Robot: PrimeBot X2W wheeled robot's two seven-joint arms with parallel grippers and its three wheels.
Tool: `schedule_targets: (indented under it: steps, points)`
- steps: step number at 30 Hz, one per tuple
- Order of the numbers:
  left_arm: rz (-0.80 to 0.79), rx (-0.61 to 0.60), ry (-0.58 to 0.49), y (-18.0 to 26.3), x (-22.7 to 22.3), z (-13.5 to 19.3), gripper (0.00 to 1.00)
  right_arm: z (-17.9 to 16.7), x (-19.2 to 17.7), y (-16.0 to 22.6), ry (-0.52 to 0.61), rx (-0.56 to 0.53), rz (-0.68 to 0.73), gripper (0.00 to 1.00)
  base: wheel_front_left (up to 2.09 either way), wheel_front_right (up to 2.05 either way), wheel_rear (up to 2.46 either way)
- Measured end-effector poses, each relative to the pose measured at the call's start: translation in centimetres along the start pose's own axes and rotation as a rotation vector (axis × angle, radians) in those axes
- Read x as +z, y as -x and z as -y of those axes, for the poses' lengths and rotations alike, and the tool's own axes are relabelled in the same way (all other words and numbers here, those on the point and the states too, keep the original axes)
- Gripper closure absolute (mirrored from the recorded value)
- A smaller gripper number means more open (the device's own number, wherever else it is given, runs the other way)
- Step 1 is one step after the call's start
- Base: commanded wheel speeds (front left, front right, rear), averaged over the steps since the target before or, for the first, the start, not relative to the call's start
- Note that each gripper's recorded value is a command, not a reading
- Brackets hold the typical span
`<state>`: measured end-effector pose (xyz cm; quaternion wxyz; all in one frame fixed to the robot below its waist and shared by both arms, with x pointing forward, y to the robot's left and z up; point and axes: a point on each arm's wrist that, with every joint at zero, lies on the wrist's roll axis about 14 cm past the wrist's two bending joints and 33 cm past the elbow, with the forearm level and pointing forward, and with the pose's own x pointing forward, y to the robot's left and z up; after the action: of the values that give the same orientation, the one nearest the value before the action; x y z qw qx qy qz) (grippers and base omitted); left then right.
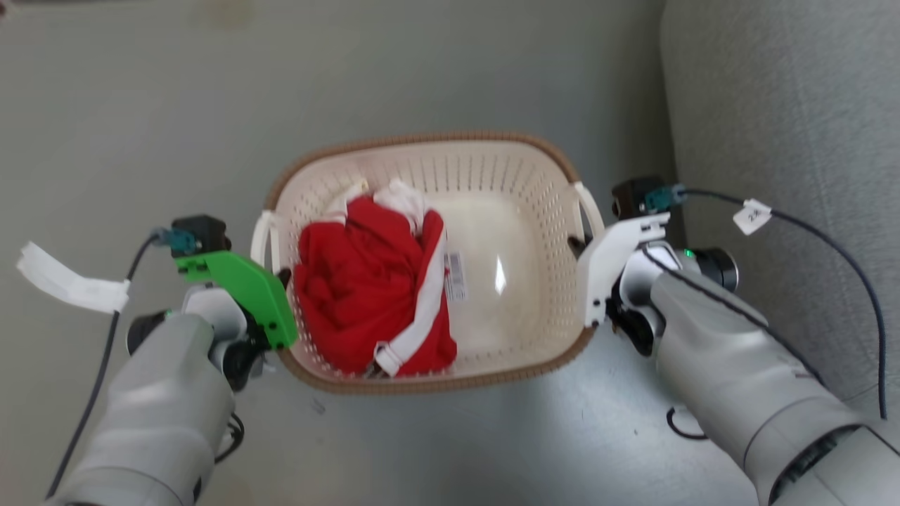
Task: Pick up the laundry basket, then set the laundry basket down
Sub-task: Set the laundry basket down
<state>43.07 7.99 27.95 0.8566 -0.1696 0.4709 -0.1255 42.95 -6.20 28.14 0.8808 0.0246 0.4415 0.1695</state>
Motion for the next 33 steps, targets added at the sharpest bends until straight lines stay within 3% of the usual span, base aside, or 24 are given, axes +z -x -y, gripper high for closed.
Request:
schedule_targets:
  steps: [24,33]
  points:
    - [-0.014,0.010,0.004,-8.9,-0.3,-3.9,1.00,2.8,-1.0,-9.1,-0.021,-0.030,-0.005,1.00,0.00,0.00,0.00]
    - [0.000,-0.002,-0.047,-12.7,0.0,-5.4,1.00,4.2,-1.5,-12.9,-0.034,-0.045,0.010,1.00,0.00,0.00,0.00]
